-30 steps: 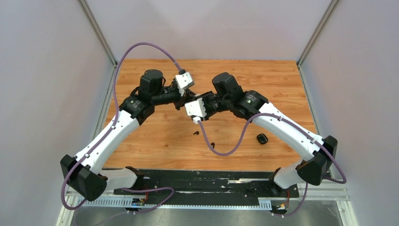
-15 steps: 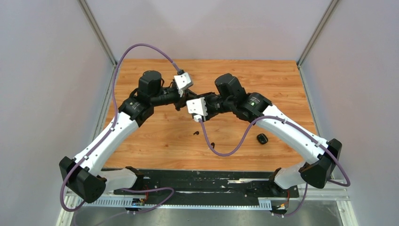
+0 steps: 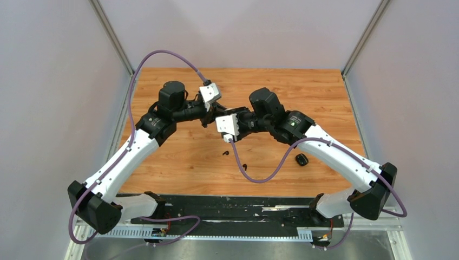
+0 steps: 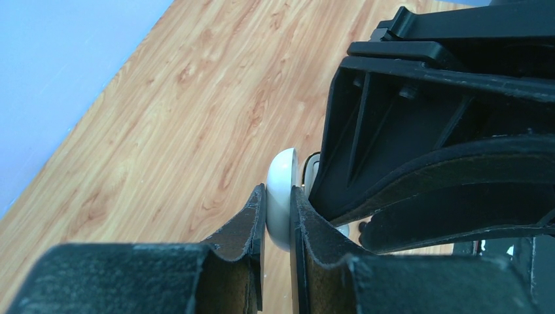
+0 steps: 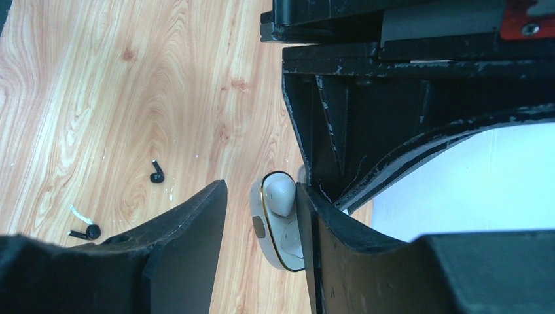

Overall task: Insert the wireless bluetooth earbuds into the charging case
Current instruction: Place the earbud in the charging case.

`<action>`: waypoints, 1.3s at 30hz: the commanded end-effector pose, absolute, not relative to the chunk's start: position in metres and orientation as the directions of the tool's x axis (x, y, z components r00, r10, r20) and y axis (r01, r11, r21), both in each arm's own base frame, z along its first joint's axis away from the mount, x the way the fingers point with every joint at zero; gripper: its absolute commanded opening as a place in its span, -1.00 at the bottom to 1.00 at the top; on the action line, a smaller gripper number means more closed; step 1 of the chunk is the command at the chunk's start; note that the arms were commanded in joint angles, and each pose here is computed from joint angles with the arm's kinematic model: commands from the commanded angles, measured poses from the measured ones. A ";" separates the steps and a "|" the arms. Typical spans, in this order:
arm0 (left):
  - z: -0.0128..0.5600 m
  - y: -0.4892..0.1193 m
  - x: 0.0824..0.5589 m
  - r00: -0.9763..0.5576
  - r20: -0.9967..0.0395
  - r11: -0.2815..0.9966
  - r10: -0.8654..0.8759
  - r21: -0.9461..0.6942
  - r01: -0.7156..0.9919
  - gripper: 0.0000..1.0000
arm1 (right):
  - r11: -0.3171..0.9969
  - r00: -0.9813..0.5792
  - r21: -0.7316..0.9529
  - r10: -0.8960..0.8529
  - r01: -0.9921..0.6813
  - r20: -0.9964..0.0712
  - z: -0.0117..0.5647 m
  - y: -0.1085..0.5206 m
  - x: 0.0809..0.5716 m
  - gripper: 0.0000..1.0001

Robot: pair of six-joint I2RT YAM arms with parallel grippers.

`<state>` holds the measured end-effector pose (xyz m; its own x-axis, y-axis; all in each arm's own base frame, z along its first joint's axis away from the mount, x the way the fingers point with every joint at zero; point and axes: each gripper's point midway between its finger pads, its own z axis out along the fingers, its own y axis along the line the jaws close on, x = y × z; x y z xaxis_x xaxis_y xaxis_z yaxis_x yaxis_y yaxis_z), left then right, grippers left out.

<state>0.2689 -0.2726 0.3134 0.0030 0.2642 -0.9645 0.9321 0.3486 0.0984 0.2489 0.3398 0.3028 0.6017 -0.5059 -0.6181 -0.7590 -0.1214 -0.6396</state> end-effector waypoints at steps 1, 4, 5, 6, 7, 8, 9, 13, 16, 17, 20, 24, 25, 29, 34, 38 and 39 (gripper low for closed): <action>0.297 -0.280 0.236 -0.097 -0.956 0.255 0.277 -0.024 0.967 -1.00 | 0.079 0.707 -0.802 -0.426 -0.593 -0.564 0.383 0.343 0.270 -0.03; 0.296 -0.281 0.236 -0.100 -0.956 0.255 0.276 -0.028 0.967 -1.00 | 0.110 0.713 -0.815 -0.428 -0.568 -0.555 0.388 0.342 0.273 -0.03; 0.296 -0.280 0.236 -0.105 -0.955 0.258 0.276 -0.032 0.966 -1.00 | 0.122 0.719 -0.823 -0.426 -0.555 -0.549 0.391 0.342 0.274 -0.03; 0.295 -0.280 0.236 -0.107 -0.955 0.258 0.276 -0.033 0.965 -1.00 | 0.130 0.723 -0.828 -0.426 -0.546 -0.544 0.393 0.342 0.274 -0.03; 0.295 -0.280 0.236 -0.112 -0.955 0.263 0.274 -0.037 0.964 -1.00 | 0.139 0.729 -0.835 -0.426 -0.533 -0.536 0.395 0.341 0.274 -0.03; 0.295 -0.280 0.237 -0.112 -0.955 0.266 0.273 -0.037 0.963 -1.00 | 0.148 0.735 -0.840 -0.421 -0.523 -0.532 0.397 0.341 0.273 -0.03; 0.295 -0.280 0.237 -0.118 -0.955 0.268 0.272 -0.043 0.963 -1.00 | 0.162 0.743 -0.844 -0.410 -0.511 -0.528 0.402 0.341 0.272 -0.02; 0.293 -0.281 0.237 -0.126 -0.955 0.272 0.269 -0.050 0.961 -1.00 | 0.200 0.783 -0.863 -0.361 -0.465 -0.506 0.421 0.341 0.264 0.03; 0.293 -0.281 0.237 -0.130 -0.954 0.272 0.270 -0.054 0.961 -1.00 | 0.198 0.803 -0.872 -0.341 -0.448 -0.489 0.426 0.342 0.259 0.06; 0.293 -0.281 0.237 -0.132 -0.954 0.272 0.269 -0.056 0.961 -1.00 | 0.196 0.807 -0.875 -0.338 -0.442 -0.484 0.426 0.342 0.258 0.06; 0.291 -0.282 0.238 -0.150 -0.952 0.278 0.266 -0.074 0.958 -1.00 | 0.198 0.809 -0.875 -0.334 -0.442 -0.484 0.427 0.342 0.257 0.06; 0.291 -0.281 0.240 -0.159 -0.952 0.290 0.263 -0.079 0.954 -1.00 | 0.195 0.804 -0.870 -0.333 -0.452 -0.493 0.424 0.340 0.255 0.09; 0.290 -0.281 0.241 -0.162 -0.951 0.295 0.263 -0.081 0.952 -1.00 | 0.203 0.796 -0.864 -0.337 -0.460 -0.503 0.424 0.339 0.256 0.11; 0.290 -0.279 0.244 -0.179 -0.948 0.310 0.262 -0.093 0.946 -1.00 | 0.258 0.729 -0.809 -0.350 -0.528 -0.588 0.421 0.331 0.257 0.20; 0.289 -0.276 0.249 -0.193 -0.942 0.334 0.273 -0.096 0.938 -1.00 | 0.371 0.562 -0.649 -0.326 -0.664 -0.761 0.421 0.307 0.259 0.55; 0.289 -0.273 0.256 -0.196 -0.938 0.339 0.286 -0.092 0.936 -1.00 | 0.363 0.316 -0.413 -0.297 -0.835 -0.901 0.407 0.293 0.248 0.56; 0.293 -0.273 0.257 -0.180 -0.940 0.332 0.290 -0.077 0.940 -1.00 | 0.362 0.240 -0.340 -0.292 -0.868 -0.926 0.401 0.287 0.247 0.53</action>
